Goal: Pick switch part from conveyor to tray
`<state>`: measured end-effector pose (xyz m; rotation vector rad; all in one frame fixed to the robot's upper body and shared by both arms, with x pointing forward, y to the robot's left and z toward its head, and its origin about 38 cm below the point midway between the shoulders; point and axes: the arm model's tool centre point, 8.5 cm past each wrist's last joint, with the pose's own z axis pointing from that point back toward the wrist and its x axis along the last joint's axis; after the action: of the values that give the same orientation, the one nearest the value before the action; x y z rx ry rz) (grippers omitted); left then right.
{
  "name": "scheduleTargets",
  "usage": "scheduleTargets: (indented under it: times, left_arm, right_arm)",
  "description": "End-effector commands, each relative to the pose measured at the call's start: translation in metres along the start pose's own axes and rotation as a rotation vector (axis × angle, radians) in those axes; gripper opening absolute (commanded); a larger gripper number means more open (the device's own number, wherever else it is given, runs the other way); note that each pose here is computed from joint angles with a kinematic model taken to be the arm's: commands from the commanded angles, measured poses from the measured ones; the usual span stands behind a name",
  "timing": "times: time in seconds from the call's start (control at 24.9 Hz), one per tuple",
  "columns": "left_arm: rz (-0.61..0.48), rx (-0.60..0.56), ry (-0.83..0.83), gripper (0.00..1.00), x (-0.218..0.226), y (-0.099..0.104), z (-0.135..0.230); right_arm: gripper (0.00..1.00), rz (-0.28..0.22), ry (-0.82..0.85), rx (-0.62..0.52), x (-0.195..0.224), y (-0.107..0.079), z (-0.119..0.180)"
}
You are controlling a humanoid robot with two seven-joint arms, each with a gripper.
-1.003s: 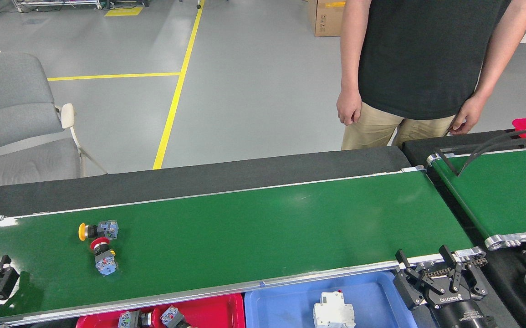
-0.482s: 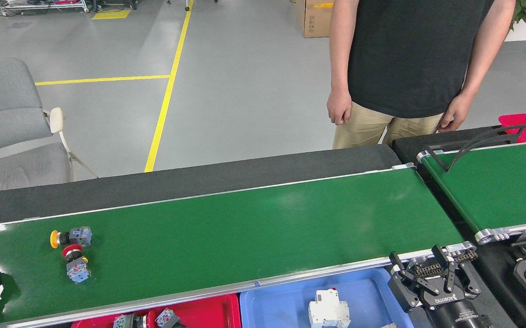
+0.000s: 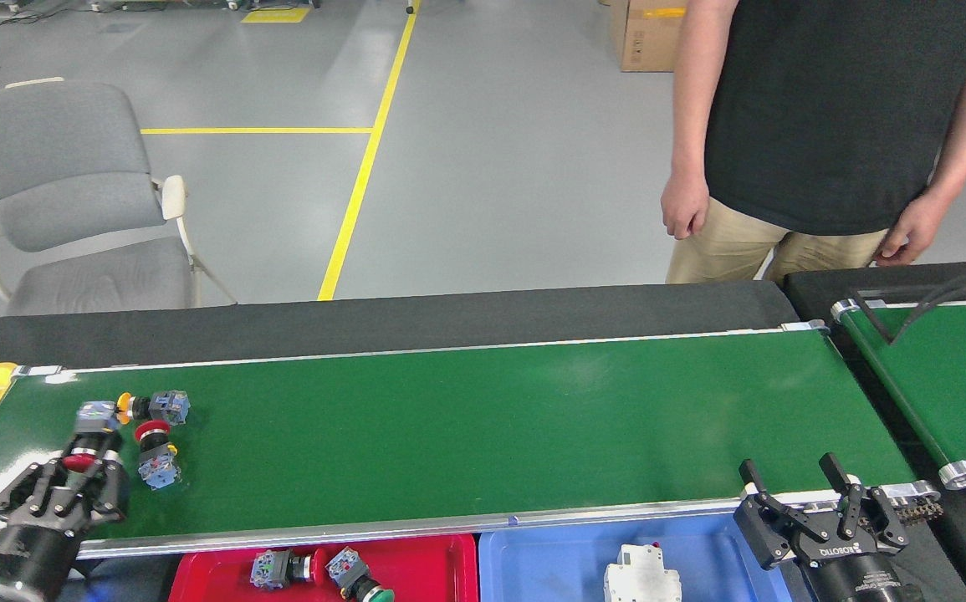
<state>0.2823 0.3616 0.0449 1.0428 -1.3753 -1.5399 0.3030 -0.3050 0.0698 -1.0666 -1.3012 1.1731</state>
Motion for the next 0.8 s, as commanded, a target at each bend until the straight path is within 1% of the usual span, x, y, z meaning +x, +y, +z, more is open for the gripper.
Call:
scheduleTargets:
  times: [0.0, 0.04, 0.12, 0.16, 0.28, 0.36, 0.4, 0.48, 0.52, 0.6, 0.64, 0.76]
  left_arm:
    - [0.009, 0.006, -0.143, 0.43, 0.037, 0.009, 0.010]
    - [0.024, -0.008, -0.184, 0.51, 0.055, 0.007, 0.016]
    - [0.047, -0.016, -0.202, 0.90, 0.073, 0.005, 0.016]
    - [0.056, -0.003, -0.200, 1.00, 0.077, 0.008, 0.014]
    - [0.058, 0.011, -0.192, 1.00, 0.077, 0.011, 0.014]
    - [0.056, 0.014, -0.157, 1.00, 0.070, 0.012, 0.016]
    - [0.049, 0.013, -0.104, 1.00, 0.059, 0.012, 0.019]
    - [0.029, -0.002, 0.058, 1.00, 0.030, 0.009, 0.029]
    - [0.026, -0.021, 0.169, 1.00, 0.012, 0.003, 0.036]
    - [0.025, -0.062, 0.308, 1.00, -0.013, -0.009, 0.047]
    - [0.024, -0.083, 0.349, 1.00, -0.025, -0.015, 0.054]
    - [0.003, -0.111, 0.415, 1.00, -0.051, -0.018, 0.072]
  right_arm:
    - [1.00, 0.000, -0.001, -0.023, 0.002, -0.006, 0.004]
    - [1.00, 0.000, -0.001, -0.011, 0.001, -0.002, 0.009]
    - [1.00, 0.001, 0.003, 0.020, 0.000, 0.007, 0.019]
    - [1.00, -0.001, 0.004, 0.029, 0.000, 0.010, 0.023]
    - [1.00, 0.000, 0.006, 0.042, -0.001, 0.013, 0.029]
    - [1.00, -0.002, 0.007, 0.043, -0.001, 0.014, 0.029]
    - [1.00, -0.001, 0.008, 0.045, -0.001, 0.014, 0.029]
    - [1.00, -0.001, 0.008, 0.045, -0.001, 0.014, 0.029]
    - [1.00, -0.001, 0.006, 0.046, -0.001, 0.015, 0.030]
    - [1.00, -0.001, 0.002, 0.048, 0.001, 0.015, 0.029]
    - [1.00, -0.001, 0.000, 0.048, 0.001, 0.015, 0.029]
    - [1.00, -0.001, -0.002, 0.046, 0.001, 0.015, 0.029]
